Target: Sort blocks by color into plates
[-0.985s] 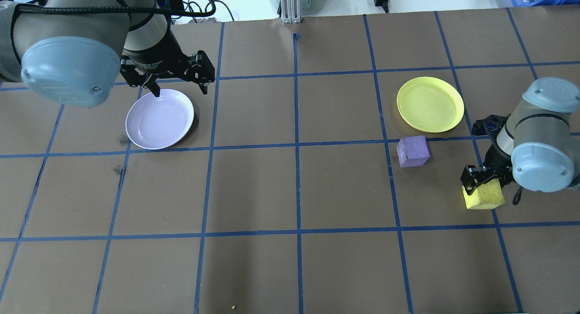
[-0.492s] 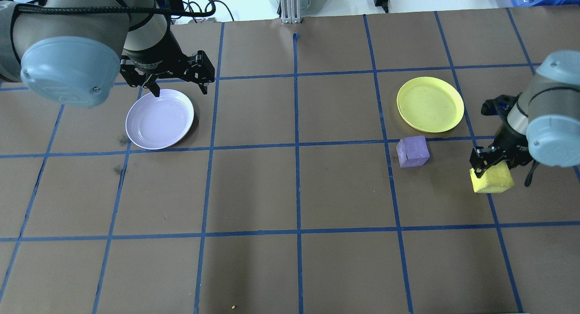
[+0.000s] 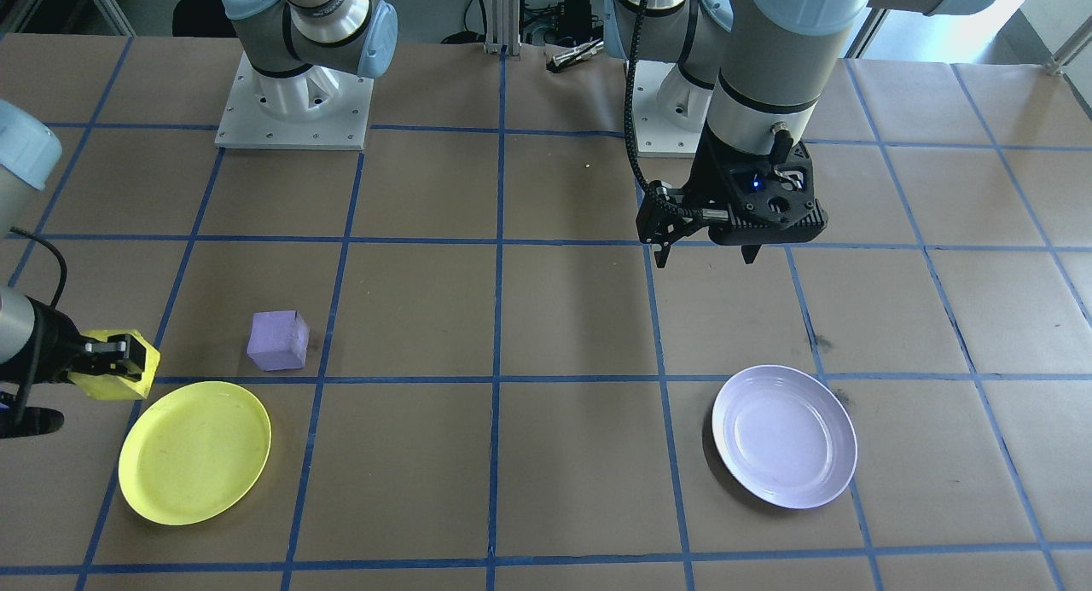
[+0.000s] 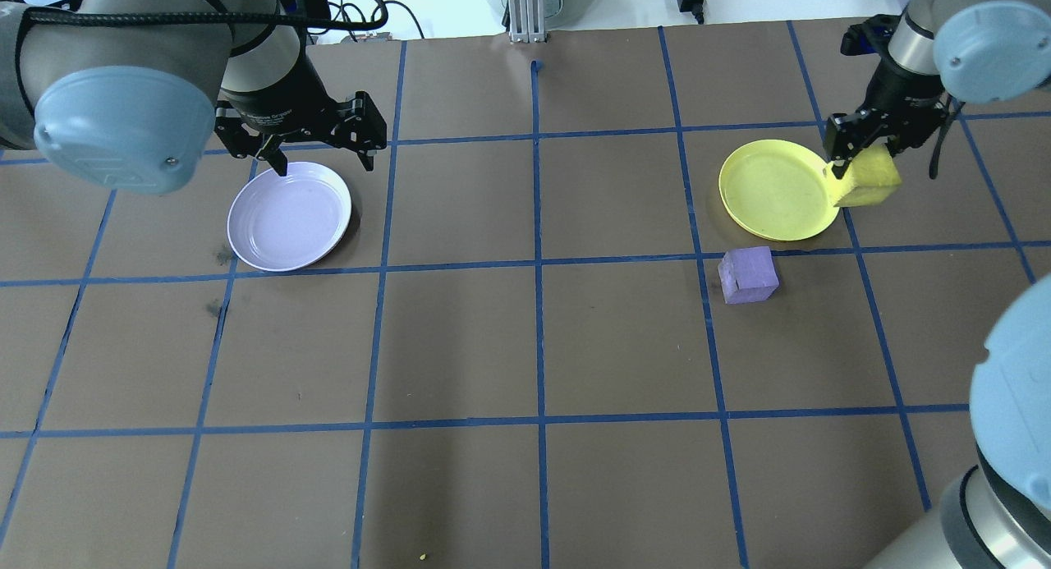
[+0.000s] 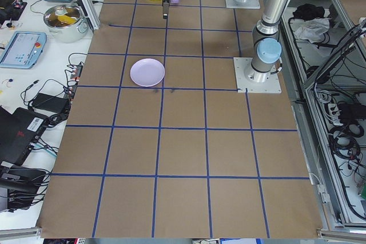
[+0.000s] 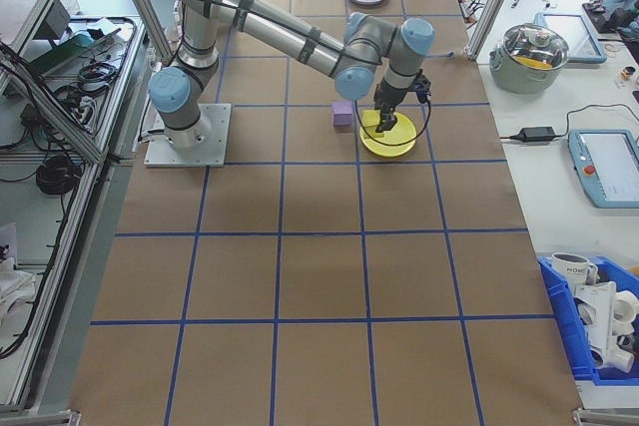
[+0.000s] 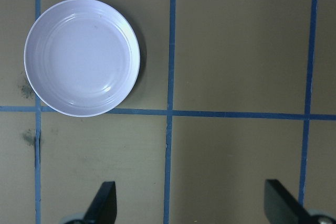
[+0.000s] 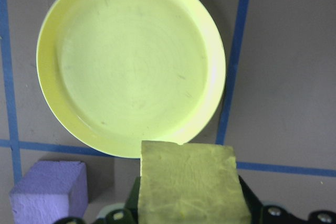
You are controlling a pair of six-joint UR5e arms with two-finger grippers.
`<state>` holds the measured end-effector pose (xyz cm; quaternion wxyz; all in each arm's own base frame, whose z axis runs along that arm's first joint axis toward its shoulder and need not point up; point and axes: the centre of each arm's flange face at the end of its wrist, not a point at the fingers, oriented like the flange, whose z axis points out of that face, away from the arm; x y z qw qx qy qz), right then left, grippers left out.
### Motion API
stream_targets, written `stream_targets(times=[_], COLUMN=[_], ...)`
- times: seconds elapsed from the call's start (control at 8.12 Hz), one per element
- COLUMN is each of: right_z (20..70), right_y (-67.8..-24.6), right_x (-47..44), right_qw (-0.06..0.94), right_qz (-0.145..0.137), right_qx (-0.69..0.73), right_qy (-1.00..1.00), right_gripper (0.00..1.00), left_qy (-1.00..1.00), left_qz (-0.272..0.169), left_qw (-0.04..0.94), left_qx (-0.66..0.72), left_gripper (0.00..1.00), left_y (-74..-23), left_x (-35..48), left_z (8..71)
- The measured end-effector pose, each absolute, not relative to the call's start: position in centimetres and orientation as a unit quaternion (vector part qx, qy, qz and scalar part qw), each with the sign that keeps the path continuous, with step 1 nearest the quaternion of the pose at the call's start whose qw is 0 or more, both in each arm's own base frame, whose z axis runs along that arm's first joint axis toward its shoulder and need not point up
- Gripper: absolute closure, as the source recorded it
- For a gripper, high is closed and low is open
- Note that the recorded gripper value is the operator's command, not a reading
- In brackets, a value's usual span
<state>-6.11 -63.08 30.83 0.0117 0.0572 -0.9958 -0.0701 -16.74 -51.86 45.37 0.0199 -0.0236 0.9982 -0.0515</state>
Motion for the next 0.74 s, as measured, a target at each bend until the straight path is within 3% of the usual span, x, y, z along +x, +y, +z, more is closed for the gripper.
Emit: stream_targets(times=[0.37,0.49,0.74], right_z=[26.1,24.8,23.4], right_y=[-68.0,-68.5,-69.0], right_x=[-1.3,-0.7,-0.4], right_qw=[0.011,0.010,0.010], right_qz=[-0.079,-0.079,-0.077], right_qx=[0.061,0.058,0.056], right_qy=[-0.995,-0.995,-0.995], right_gripper=[0.61,0.56,0.23], left_qy=[0.998,0.998,0.998], left_qz=[-0.050,-0.050,-0.050], left_qw=[0.020,0.020,0.020], left_qx=[-0.025,-0.025,-0.025], left_gripper=[0.00,0.00,0.00], left_y=[-52.0,-52.0,-52.0], left_x=[-16.6,-16.6,-16.6], left_z=[45.2,45.2,45.2])
